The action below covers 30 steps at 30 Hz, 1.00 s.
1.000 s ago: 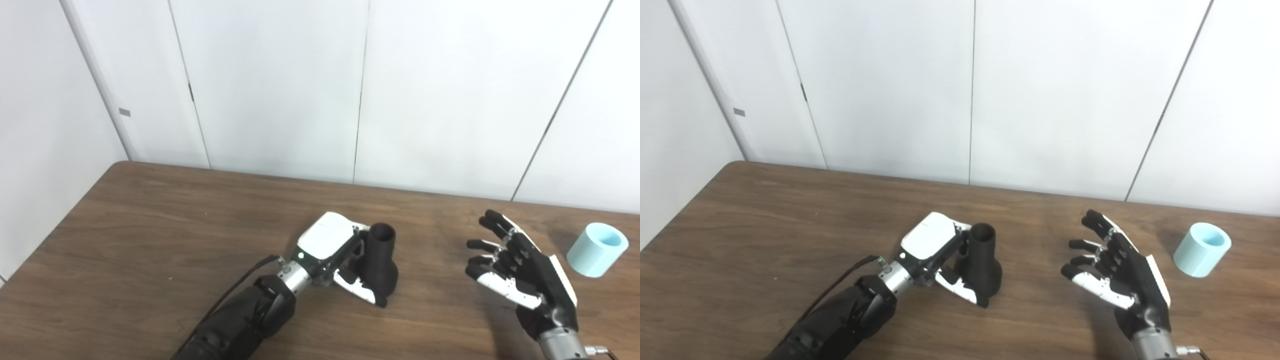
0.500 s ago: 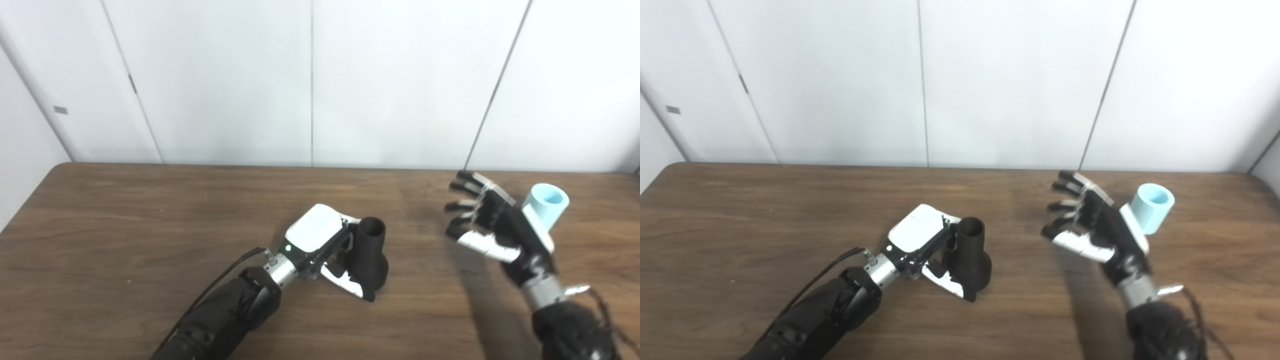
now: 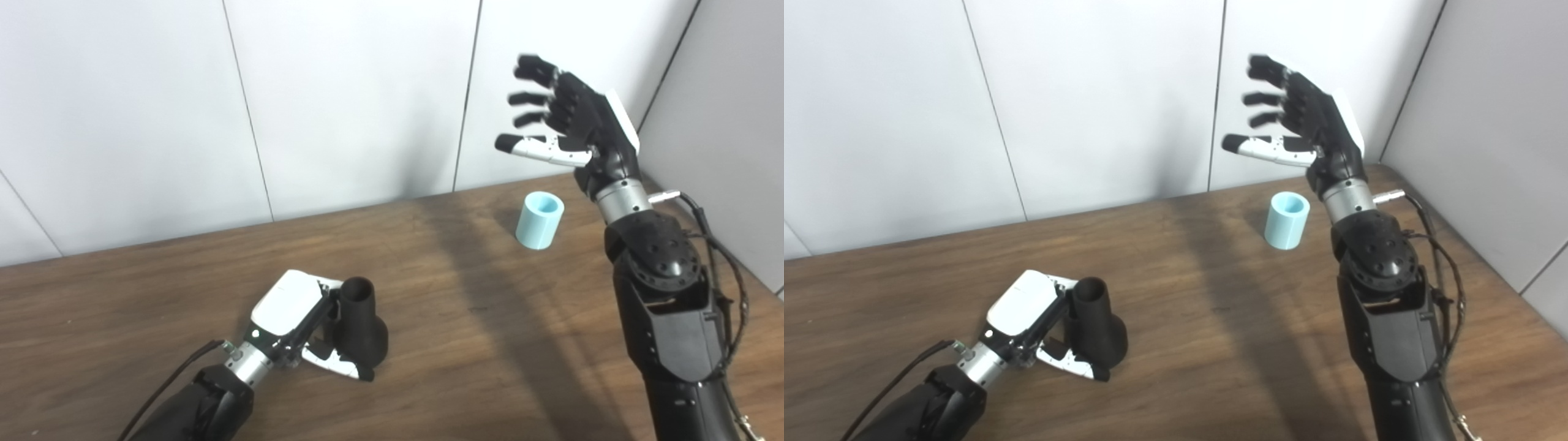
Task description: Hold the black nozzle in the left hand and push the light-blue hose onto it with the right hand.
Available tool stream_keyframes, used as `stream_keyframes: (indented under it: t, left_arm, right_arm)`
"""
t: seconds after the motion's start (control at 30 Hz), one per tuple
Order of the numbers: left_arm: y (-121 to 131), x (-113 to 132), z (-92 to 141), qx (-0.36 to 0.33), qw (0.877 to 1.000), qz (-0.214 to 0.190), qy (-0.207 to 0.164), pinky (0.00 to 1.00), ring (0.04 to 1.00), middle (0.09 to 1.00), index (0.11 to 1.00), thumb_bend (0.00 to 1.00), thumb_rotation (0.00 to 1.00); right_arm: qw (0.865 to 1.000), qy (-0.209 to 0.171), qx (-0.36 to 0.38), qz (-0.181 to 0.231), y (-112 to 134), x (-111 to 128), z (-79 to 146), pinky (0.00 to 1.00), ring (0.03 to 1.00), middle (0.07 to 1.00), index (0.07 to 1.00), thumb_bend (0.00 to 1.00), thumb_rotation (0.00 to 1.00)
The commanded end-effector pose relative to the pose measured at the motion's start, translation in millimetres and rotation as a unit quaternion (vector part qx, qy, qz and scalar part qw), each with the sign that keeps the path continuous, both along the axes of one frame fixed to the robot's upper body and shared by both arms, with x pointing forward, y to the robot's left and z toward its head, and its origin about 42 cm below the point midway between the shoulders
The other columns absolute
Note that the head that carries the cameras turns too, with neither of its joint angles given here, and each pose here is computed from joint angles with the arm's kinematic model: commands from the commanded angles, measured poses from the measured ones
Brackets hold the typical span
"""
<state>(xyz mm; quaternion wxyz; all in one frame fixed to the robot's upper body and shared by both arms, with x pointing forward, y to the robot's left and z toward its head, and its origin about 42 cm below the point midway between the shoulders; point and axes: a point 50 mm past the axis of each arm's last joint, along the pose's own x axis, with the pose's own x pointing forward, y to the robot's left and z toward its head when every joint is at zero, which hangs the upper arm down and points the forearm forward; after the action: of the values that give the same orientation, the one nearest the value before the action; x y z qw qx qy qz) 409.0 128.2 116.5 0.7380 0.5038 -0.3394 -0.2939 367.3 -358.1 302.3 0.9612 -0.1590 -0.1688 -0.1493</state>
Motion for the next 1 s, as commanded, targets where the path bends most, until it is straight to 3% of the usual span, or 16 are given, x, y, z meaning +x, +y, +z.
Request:
stream_keyframes:
  t: [0.0,0.07,0.13,0.17,0.23,0.27,0.33,0.43,0.6,0.87,0.97]
  left_arm:
    - [50,-40,-75,0.085,0.991,0.038,0.099,0.33,0.371,0.398,0.517,0.51,0.0]
    - [52,-39,-75,0.085,0.991,0.039,0.099,0.33,0.369,0.394,0.512,0.52,0.0]
    - [54,-38,-75,0.088,0.991,0.037,0.097,0.32,0.374,0.395,0.51,0.52,0.0]
    - [55,-38,-75,0.089,0.991,0.036,0.094,0.32,0.379,0.399,0.51,0.52,0.0]
    - [57,-38,-75,0.089,0.991,0.036,0.092,0.32,0.383,0.404,0.509,0.52,0.0]
    - [59,-38,-75,0.088,0.991,0.037,0.093,0.32,0.384,0.405,0.508,0.52,0.0]
    - [60,-38,-74,0.088,0.991,0.036,0.092,0.32,0.385,0.408,0.507,0.52,0.0]
    - [60,-37,-73,0.09,0.991,0.034,0.093,0.33,0.393,0.412,0.513,0.52,0.0]
    - [58,-40,-74,0.086,0.991,0.033,0.1,0.34,0.395,0.412,0.513,0.52,0.0]
    - [60,-41,-77,0.106,0.988,0.024,0.106,0.34,0.402,0.406,0.512,0.52,0.0]
    - [60,-41,-77,0.102,0.989,0.027,0.106,0.33,0.399,0.407,0.514,0.52,0.0]
  right_arm:
    - [0.997,-0.045,-0.034,-0.06,-26,5,22,0.6,0.742,0.799,0.807,0.81,0.23]
    - [0.995,-0.032,-0.041,-0.086,-41,11,17,0.78,0.814,0.833,0.843,0.8,0.25]
    - [0.996,-0.015,-0.043,-0.078,-52,14,14,0.88,0.858,0.867,0.863,0.79,0.26]
    - [0.997,-0.002,-0.039,-0.061,-59,15,12,0.89,0.861,0.878,0.866,0.82,0.27]
    - [0.999,0.016,-0.026,-0.028,-67,19,8,0.83,0.868,0.904,0.864,0.86,0.28]
    - [0.999,0.025,-0.021,-0.013,-70,20,4,0.76,0.87,0.919,0.873,0.89,0.27]
    - [0.999,0.043,-0.027,0.0,-76,23,-3,0.72,0.874,0.927,0.877,0.91,0.27]
    - [0.995,0.082,-0.05,-0.002,-82,29,-16,0.79,0.885,0.911,0.885,0.87,0.24]
    - [0.987,0.138,-0.088,-0.003,-89,34,-37,0.82,0.906,0.926,0.9,0.87,0.32]
    - [0.975,0.196,-0.093,0.048,-81,39,-66,0.89,0.938,0.959,0.96,0.85,0.32]
    - [0.971,0.212,-0.095,0.055,-77,43,-76,0.85,0.934,0.978,0.966,0.9,0.31]
